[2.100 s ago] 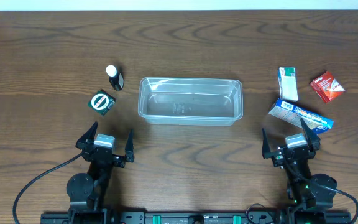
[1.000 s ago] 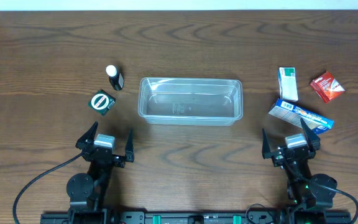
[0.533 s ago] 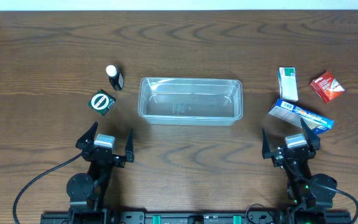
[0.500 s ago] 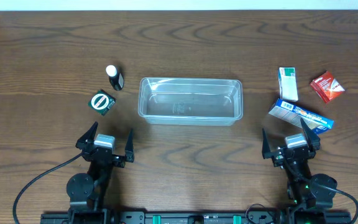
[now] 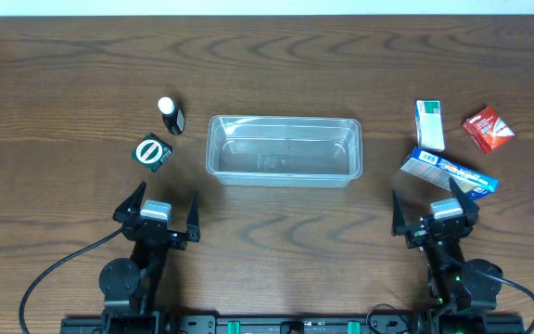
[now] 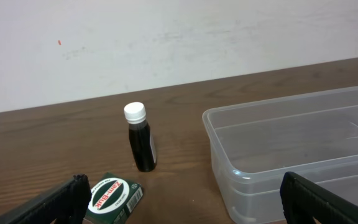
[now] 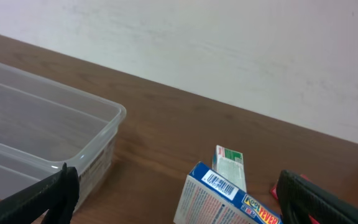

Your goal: Pack container

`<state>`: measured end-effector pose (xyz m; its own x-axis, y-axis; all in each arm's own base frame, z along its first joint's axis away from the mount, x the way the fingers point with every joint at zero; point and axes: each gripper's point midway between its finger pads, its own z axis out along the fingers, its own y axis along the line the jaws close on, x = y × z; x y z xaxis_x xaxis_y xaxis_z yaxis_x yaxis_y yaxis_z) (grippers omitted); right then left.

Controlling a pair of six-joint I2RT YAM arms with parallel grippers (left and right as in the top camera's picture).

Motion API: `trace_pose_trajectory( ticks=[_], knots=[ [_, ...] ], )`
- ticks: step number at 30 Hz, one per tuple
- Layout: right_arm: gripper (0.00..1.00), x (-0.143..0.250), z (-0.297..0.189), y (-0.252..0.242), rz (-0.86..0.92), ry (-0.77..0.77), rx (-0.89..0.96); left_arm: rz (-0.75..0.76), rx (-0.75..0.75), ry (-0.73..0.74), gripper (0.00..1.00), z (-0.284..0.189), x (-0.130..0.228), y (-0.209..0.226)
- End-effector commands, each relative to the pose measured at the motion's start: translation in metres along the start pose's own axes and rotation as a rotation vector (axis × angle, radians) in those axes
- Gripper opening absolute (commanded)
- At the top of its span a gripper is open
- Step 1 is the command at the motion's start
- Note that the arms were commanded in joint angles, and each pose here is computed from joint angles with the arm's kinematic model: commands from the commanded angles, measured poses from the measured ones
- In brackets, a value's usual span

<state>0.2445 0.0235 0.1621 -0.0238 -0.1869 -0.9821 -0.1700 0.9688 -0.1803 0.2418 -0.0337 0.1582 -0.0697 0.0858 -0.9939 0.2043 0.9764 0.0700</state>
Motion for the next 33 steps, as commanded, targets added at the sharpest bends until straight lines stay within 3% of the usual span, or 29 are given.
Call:
trace_pose_trajectory(
  ticks=[1,11,20,27,33],
  knots=[
    [0.99,0.002,0.0,-0.004,0.041,0.009,0.031,-0.004,0.017,0.042,0.98,0.001,0.015,-0.004],
    [0.99,0.004,0.0,-0.008,0.08,0.014,0.054,-0.004,0.018,0.042,0.98,0.001,0.015,-0.004],
    [0.99,0.0,-0.001,-0.009,0.39,0.004,0.056,-0.004,0.018,0.042,0.98,0.001,0.015,-0.004],
    [0.99,0.013,-0.013,0.009,0.459,0.237,-0.01,-0.004,0.018,0.042,0.98,0.001,0.015,-0.004],
    [0.99,-0.016,-0.014,0.003,0.474,0.345,-0.012,-0.004,0.018,0.042,0.98,0.001,0.015,-0.004]
  ],
)
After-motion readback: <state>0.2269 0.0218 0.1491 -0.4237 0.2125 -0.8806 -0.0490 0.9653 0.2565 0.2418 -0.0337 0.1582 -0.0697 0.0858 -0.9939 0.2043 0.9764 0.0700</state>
